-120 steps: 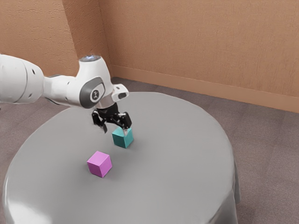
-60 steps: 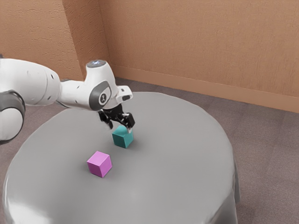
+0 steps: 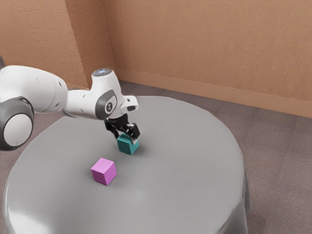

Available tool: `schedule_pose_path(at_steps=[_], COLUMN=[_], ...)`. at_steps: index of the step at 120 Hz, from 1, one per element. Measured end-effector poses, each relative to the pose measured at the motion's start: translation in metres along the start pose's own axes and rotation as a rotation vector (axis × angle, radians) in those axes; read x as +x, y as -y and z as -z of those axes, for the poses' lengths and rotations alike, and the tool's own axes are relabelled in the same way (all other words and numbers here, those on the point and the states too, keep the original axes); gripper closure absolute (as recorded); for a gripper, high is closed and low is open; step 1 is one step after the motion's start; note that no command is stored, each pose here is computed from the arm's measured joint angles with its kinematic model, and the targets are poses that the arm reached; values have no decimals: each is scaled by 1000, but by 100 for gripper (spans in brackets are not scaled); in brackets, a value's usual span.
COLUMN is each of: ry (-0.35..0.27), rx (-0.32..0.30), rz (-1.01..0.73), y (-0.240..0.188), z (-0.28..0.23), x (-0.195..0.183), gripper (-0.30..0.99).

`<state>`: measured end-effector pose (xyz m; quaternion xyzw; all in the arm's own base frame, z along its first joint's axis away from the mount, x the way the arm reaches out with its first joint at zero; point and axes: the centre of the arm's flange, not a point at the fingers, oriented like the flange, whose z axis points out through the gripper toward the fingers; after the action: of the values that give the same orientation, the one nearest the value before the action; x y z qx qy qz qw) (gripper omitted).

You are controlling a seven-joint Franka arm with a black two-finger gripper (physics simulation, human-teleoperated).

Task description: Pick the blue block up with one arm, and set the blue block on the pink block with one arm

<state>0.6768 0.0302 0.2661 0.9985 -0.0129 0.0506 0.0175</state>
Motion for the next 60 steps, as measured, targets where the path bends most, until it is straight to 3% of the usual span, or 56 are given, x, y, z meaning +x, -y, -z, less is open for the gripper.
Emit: schedule_pose_path(at_steps=[43, 60], ry=[7, 4], rx=[-18, -20], rz=[-43, -50], y=[-5, -7], z=[-15, -13], x=[5, 6], gripper=[1, 19])
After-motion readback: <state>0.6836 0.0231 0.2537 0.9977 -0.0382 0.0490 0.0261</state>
